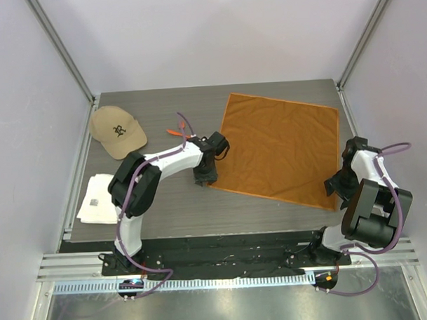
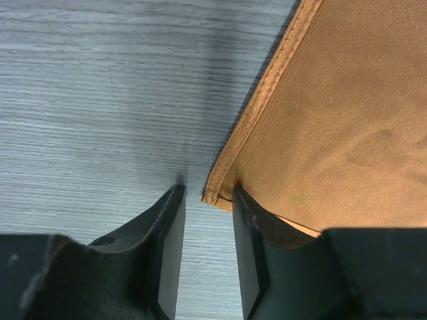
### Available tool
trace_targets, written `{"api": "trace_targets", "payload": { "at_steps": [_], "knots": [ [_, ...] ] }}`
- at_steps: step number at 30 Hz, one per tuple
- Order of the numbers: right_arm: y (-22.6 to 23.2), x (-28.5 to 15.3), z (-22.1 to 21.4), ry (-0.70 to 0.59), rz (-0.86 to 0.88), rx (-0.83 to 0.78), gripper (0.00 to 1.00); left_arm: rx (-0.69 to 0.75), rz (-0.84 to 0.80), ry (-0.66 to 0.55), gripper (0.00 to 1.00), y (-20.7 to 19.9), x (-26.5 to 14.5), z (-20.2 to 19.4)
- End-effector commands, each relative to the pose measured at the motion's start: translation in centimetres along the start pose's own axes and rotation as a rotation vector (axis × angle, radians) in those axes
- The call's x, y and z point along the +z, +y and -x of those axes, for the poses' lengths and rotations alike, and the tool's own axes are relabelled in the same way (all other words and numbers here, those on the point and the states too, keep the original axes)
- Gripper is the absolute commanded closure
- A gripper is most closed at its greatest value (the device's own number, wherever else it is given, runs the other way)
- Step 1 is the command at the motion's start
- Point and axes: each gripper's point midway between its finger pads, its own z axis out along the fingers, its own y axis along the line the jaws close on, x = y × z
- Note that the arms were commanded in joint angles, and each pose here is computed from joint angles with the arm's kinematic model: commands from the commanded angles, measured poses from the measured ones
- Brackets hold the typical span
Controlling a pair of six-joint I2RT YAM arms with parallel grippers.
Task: Fold the napkin into a case and place the utensils inside
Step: Pick up the flattened napkin from the center of the board.
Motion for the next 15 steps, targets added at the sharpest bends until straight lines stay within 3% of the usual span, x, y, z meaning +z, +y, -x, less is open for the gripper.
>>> {"api": "trace_targets", "payload": {
  "at_steps": [1, 9, 15],
  "knots": [
    [0.2, -0.9, 1.2, -0.044, 0.02, -0.002, 0.33, 0.001, 0.082, 0.047, 0.64, 0.8, 2.4, -1.5],
    [0.9, 0.0, -0.3, 0.016, 0.066, -0.005, 0.26, 0.051, 0.078, 0.035, 0.91, 0.7, 3.2, -1.2],
    [0.8, 0.6, -1.5, 0.07, 0.105, 0.011, 0.24, 0.091, 0.001, -0.009, 1.0, -0.4, 0.6, 0.3]
  ]
}}
